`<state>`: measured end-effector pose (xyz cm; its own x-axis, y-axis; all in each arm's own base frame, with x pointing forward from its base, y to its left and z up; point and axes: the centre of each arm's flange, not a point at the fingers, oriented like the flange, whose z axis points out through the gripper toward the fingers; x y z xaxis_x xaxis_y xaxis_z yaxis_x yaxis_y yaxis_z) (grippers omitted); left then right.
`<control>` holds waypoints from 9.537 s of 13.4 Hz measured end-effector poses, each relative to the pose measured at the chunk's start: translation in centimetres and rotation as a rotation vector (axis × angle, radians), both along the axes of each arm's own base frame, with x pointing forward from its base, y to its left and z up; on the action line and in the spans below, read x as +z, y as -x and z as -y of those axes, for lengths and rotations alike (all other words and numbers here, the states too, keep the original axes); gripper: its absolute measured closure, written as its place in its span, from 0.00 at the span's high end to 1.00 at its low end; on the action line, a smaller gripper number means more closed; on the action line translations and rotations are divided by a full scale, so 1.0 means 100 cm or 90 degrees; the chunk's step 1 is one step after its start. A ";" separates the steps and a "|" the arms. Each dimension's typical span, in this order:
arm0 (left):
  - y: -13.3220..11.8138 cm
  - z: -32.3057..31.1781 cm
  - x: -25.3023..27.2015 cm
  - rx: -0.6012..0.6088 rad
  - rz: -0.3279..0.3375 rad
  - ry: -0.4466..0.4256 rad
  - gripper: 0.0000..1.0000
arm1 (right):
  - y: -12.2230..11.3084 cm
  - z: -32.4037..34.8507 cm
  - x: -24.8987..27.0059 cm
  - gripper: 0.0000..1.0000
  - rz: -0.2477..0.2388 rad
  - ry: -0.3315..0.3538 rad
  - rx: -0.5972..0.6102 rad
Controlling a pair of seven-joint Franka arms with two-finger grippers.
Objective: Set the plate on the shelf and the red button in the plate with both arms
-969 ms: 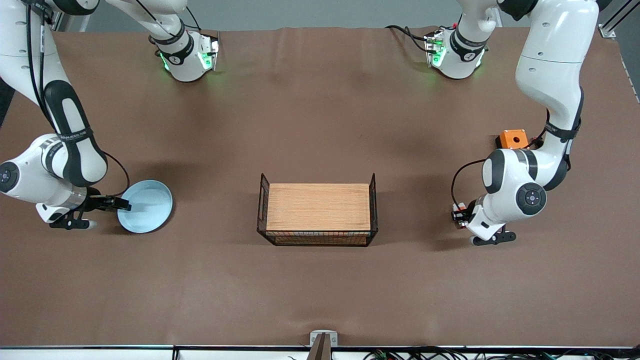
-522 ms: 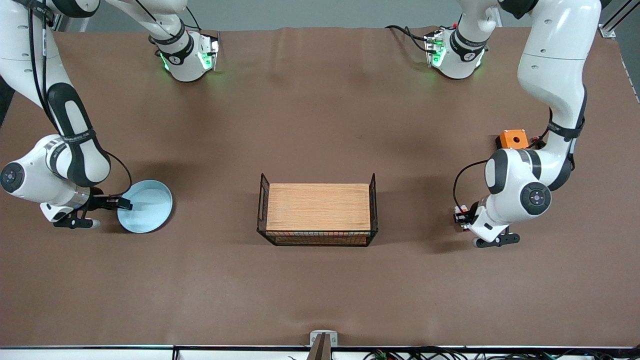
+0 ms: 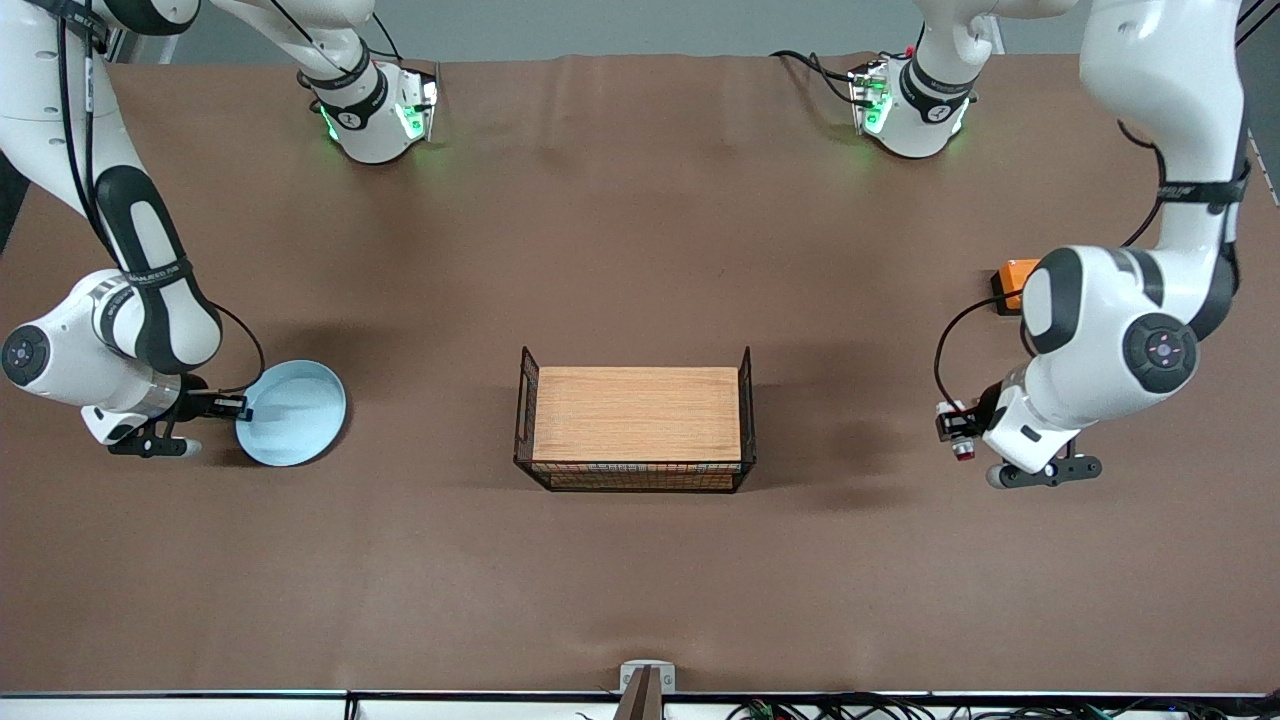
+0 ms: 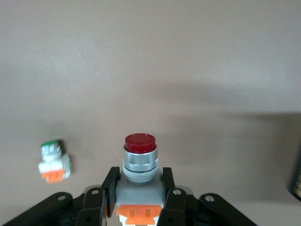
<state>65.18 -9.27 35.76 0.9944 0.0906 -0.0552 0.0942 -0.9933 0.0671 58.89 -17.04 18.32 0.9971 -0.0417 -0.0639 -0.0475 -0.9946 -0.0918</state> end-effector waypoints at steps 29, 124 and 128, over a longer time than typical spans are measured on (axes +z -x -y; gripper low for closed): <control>0.067 0.212 0.183 0.233 0.015 0.059 0.41 | 0.101 -0.472 0.434 0.03 -0.107 -0.004 -0.820; 0.035 0.366 0.078 0.857 -0.026 0.266 1.00 | 0.009 -0.111 0.440 1.00 -0.140 0.052 -0.024; 0.032 0.323 0.118 0.773 0.007 0.194 0.99 | 0.025 -0.112 0.472 1.00 -0.096 0.051 -0.025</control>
